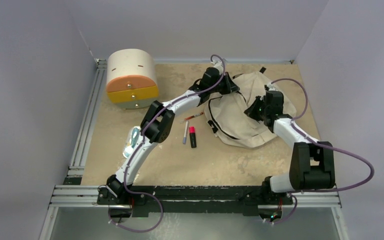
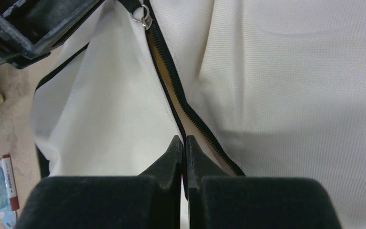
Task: Pack the student bag
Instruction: Unzip the student bag at the center of the board.
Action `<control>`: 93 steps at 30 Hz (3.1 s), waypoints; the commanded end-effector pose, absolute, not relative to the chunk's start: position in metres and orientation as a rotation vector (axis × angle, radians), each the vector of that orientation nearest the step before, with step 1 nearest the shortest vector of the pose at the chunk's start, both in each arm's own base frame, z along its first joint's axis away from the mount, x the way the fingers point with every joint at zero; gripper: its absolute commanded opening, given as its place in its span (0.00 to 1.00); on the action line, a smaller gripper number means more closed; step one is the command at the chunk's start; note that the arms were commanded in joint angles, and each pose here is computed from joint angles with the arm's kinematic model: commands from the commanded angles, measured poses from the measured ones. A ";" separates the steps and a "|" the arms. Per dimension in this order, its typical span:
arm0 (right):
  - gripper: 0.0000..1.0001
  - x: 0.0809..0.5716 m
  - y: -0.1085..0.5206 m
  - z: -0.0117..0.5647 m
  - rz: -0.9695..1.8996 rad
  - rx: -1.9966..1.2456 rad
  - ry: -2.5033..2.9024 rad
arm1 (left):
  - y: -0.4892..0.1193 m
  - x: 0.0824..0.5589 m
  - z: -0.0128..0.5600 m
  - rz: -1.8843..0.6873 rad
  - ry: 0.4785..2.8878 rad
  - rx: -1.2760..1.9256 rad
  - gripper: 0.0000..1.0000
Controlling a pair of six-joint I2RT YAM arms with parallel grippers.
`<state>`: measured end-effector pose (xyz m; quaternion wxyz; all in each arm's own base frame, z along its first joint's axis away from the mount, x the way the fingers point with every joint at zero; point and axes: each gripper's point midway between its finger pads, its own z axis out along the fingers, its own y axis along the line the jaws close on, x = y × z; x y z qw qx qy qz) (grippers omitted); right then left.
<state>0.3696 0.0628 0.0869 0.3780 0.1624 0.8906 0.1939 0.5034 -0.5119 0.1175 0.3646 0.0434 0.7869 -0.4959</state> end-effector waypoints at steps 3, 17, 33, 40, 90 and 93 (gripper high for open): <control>0.00 0.336 0.068 0.087 0.528 0.432 2.348 | -0.484 0.549 0.172 -1.182 1.849 0.087 0.00; 0.00 0.324 0.070 0.097 0.551 0.454 2.347 | -0.445 0.578 0.166 -1.097 1.844 0.062 0.00; 0.55 0.356 0.060 0.176 0.544 0.487 2.067 | -0.383 0.511 0.235 -0.916 1.868 0.162 0.65; 0.66 0.369 0.037 0.193 0.397 0.522 2.011 | -0.319 0.450 0.183 -0.678 2.123 0.139 0.65; 0.72 0.415 0.048 0.144 -0.119 0.319 2.365 | -0.406 0.313 0.130 -1.144 2.343 0.018 0.72; 0.72 0.416 0.048 0.141 -0.120 0.318 2.366 | -0.410 0.322 0.124 -1.119 2.330 0.046 0.55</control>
